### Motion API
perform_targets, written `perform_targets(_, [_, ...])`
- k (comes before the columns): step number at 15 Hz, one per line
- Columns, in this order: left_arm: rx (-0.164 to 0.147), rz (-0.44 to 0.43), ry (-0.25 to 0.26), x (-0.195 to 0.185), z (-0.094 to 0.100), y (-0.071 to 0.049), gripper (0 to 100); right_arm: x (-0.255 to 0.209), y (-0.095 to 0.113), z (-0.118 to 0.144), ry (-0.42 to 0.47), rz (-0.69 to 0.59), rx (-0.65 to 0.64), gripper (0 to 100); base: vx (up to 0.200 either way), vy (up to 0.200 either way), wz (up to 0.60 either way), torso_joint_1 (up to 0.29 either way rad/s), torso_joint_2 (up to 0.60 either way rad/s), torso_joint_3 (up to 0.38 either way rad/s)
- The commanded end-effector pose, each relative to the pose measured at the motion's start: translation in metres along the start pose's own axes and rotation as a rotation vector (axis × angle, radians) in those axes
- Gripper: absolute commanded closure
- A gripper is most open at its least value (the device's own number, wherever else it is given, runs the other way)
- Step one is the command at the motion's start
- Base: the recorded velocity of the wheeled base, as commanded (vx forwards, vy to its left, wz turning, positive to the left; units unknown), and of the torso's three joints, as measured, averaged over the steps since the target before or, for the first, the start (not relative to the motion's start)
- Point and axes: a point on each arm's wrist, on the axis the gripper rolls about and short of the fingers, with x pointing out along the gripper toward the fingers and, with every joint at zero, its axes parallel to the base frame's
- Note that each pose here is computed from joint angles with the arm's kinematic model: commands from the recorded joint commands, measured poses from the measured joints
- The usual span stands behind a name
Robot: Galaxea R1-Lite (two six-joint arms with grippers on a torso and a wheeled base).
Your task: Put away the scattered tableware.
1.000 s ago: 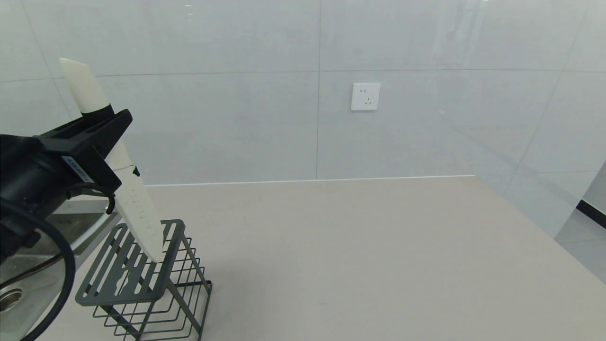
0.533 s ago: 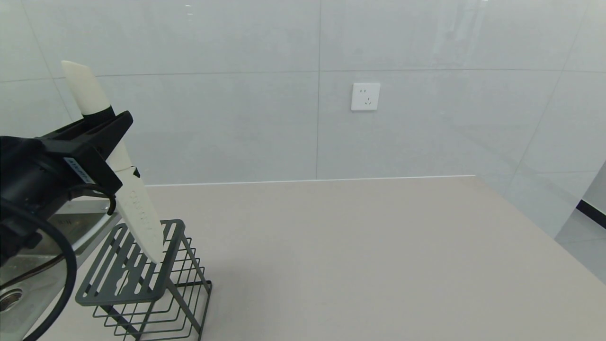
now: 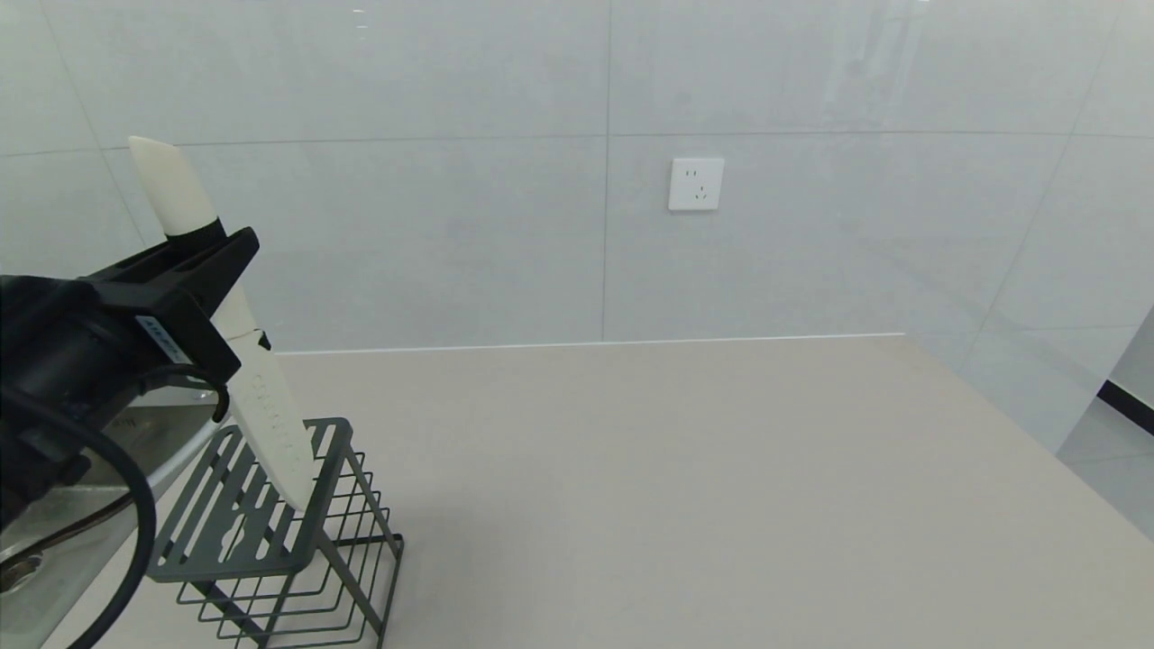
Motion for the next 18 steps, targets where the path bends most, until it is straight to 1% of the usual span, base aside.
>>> perform_targets(1, [0.002,0.000,0.003,0.000,-0.001,0.000,100,0.000,0.000,0.000,0.001,0.001,0.000,0,0.000,0.000,0.00,0.000,0.00,0.000])
perform_targets(5, [0.007,-0.002,0.007,0.000,-0.002,0.000,100,0.000,0.000,0.000,0.001,0.001,0.000,0,0.000,0.000,0.00,0.000,0.00,0.000])
perform_targets(8, [0.027,-0.006,0.041,-0.005,-0.013,0.001,100,0.000,0.000,0.000,0.002,0.001,0.000,0,0.000,0.000,0.00,0.000,0.00,0.000])
perform_targets(11, [0.030,-0.008,0.047,-0.005,-0.014,0.001,100,0.000,0.000,0.000,0.002,0.001,0.000,0,0.000,0.000,0.00,0.000,0.00,0.000])
perform_targets(14, [0.055,-0.022,0.099,-0.011,-0.031,0.001,100,0.000,0.000,0.000,0.001,0.001,0.000,0,0.000,0.000,0.00,0.000,0.00,0.000])
perform_targets(17, [0.054,-0.027,0.113,-0.012,-0.034,0.001,100,0.000,0.000,0.000,0.001,0.001,0.000,0,0.000,0.000,0.00,0.000,0.00,0.000])
perform_targets(18, [0.061,-0.029,0.130,-0.013,-0.038,0.002,100,0.000,0.000,0.000,0.001,0.001,0.000,0,0.000,0.000,0.00,0.000,0.00,0.000])
